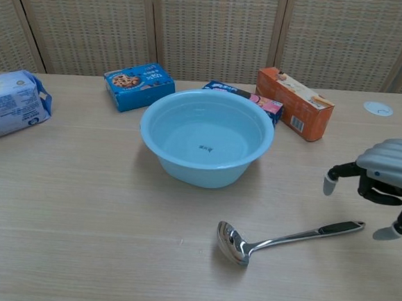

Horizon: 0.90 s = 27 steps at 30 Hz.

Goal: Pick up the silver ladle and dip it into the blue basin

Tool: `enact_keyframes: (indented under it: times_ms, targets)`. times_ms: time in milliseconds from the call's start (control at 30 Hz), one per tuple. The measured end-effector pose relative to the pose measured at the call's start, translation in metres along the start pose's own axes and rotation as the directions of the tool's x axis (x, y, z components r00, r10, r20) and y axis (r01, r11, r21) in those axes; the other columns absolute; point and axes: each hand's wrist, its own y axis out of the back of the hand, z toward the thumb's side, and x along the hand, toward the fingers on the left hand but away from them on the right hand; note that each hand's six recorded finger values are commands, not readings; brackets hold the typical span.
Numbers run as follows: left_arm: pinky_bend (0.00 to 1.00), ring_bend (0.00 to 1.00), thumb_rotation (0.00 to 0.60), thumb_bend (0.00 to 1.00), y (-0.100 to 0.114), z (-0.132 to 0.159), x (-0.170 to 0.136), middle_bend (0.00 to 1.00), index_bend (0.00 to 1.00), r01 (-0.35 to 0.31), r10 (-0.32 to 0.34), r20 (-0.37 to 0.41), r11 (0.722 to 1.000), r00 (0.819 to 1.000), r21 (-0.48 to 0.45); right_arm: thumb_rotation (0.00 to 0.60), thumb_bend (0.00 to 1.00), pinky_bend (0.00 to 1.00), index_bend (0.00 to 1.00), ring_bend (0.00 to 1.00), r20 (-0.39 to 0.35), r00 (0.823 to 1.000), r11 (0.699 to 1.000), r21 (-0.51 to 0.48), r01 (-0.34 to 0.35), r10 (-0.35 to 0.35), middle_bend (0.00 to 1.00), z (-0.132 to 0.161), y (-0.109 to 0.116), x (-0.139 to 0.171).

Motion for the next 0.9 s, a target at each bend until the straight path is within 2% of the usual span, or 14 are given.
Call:
enact_keyframes:
  times_ms: [367,900]
  targets:
    - [0.0,0.0,0.6,0.0,-0.004,-0.002,0.005,0.0,0.0,0.009,-0.009,-0.026,1.0,1.0,0.017,0.6,0.24,1.0,0.4,0.83,-0.003,1.0,1.0,-0.004,-0.011,0.011,0.9,0.008,-0.007,-0.028]
    - [0.0,0.0,0.6,0.0,-0.009,-0.006,0.01,0.0,0.0,0.023,-0.021,-0.051,0.999,0.998,0.029,0.6,0.29,1.0,0.43,0.83,0.035,0.995,0.995,0.01,-0.096,0.096,0.9,0.011,-0.033,-0.052]
